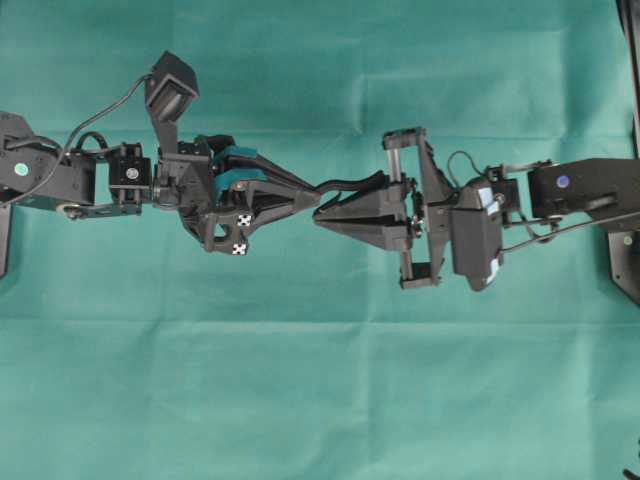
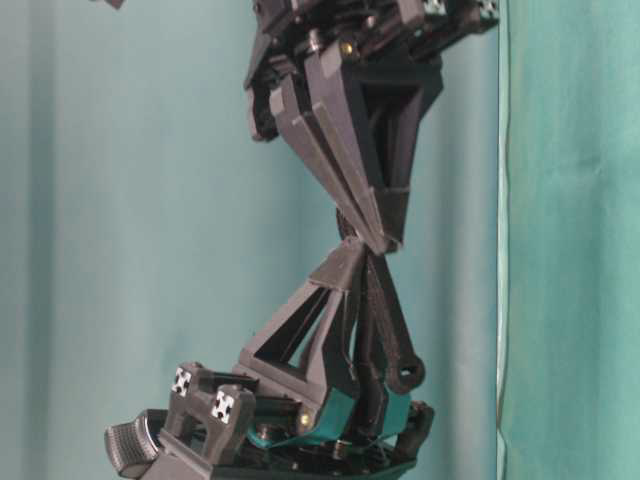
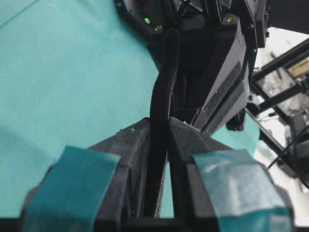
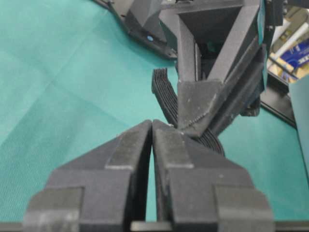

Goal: Peel off the Velcro with your right arm.

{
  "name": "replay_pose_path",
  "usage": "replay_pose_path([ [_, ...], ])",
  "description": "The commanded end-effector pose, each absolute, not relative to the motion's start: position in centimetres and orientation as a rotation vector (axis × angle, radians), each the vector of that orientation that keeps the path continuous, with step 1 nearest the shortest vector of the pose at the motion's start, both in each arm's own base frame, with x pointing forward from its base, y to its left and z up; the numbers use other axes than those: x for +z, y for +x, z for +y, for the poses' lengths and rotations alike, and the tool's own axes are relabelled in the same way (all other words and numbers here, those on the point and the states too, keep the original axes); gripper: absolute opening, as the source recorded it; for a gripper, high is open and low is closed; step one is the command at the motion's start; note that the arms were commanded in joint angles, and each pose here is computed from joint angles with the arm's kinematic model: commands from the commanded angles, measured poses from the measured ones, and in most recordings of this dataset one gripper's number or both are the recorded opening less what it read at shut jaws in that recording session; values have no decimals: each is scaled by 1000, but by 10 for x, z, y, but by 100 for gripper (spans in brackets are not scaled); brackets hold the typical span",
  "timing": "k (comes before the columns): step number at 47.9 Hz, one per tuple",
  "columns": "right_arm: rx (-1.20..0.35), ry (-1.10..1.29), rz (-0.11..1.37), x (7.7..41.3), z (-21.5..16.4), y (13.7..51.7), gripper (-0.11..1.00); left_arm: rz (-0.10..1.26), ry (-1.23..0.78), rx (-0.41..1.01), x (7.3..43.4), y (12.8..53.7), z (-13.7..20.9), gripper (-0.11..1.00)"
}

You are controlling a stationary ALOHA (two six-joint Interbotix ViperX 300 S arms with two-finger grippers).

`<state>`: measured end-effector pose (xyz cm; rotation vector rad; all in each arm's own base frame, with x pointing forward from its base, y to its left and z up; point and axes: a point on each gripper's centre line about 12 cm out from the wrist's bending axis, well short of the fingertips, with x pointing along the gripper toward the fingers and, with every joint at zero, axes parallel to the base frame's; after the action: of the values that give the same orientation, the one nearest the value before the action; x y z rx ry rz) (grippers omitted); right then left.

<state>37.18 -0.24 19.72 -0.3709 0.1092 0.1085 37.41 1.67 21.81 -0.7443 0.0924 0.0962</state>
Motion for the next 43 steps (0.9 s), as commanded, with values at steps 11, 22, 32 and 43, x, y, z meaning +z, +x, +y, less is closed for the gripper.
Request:
replay_pose_path([
  [11,160,-400,61,208,13,386,-9,54,-742,86,230,377,18,10],
  [22,184,-407,91,202,20,392,-9,54,-742,86,230,377,18,10],
  [32,211,-414,126,196,29,396,-9,53,-742,85,230,378,18,10],
  [43,256,-433,137,193,43,397,-9,51,-742,86,231,378,19,10],
])
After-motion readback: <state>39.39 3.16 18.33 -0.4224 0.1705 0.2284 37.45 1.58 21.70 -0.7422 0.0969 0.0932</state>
